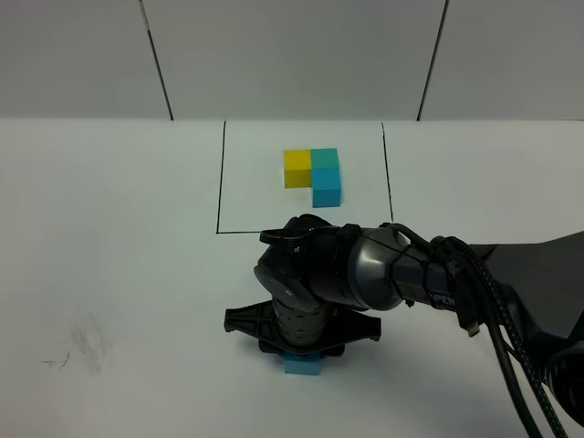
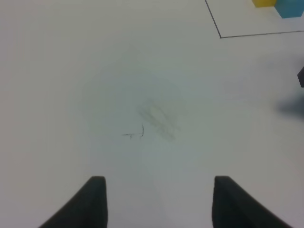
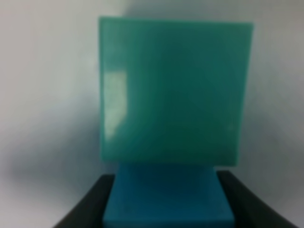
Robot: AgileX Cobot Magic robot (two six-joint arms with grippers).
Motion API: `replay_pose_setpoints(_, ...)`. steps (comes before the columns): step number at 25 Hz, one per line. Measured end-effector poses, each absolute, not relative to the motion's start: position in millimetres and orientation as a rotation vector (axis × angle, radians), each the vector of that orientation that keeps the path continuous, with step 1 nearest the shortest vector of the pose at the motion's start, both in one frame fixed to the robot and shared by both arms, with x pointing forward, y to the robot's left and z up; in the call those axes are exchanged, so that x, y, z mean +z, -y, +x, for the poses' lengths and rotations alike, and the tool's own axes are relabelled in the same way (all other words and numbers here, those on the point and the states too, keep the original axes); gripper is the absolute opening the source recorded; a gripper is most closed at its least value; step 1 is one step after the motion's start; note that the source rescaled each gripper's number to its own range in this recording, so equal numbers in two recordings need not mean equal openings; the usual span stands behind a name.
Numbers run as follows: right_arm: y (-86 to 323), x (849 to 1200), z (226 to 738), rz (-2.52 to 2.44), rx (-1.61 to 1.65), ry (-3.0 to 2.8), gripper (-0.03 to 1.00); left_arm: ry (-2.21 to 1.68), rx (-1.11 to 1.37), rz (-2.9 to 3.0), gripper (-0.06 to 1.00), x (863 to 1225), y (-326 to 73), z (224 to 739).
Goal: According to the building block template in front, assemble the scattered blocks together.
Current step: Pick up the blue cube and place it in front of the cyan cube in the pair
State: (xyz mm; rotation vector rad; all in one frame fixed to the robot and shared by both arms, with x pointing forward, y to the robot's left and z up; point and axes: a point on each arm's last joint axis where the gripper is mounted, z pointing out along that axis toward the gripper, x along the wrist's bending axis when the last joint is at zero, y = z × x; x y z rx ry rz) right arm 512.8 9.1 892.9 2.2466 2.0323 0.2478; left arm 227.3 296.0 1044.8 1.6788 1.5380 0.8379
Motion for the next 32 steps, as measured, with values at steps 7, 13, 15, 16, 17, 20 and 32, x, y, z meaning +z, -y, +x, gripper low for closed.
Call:
replay_pose_setpoints(7,-9.2,892.9,514.1,2.244,0.265,-2.020,0.23,-1.538,0.838,1.679,0.29,1044.8,-296.0,227.3)
replay_pose_setpoints(13,-9.1,893.0,514.6,2.246,0.270,-2.011,0.23,-1.538,0.838,1.679,0.29,1044.8,-296.0,227.3)
replay_pose_setpoints(15,-9.0,893.1,515.3,2.242,0.277,-2.006,0.23,-1.538,0.838,1.679,0.29,1044.8,-296.0,227.3)
replay_pose_setpoints(16,-9.0,893.2,515.6,2.244,0.281,-2.000,0.23,-1.538,0.838,1.679,0.29,1044.8,-296.0,227.3)
replay_pose_setpoints(17,-8.8,893.2,516.0,2.239,0.284,-1.999,0.23,-1.538,0.838,1.679,0.29,1044.8,-296.0,227.3)
replay_pose_setpoints(20,-8.8,893.3,516.4,2.238,0.288,-1.994,0.23,-1.538,0.838,1.679,0.29,1044.8,-296.0,227.3)
replay_pose_setpoints(32,-9.0,893.5,519.2,2.226,0.324,-1.973,0.23,-1.537,0.838,1.680,0.29,1044.8,-296.0,227.3)
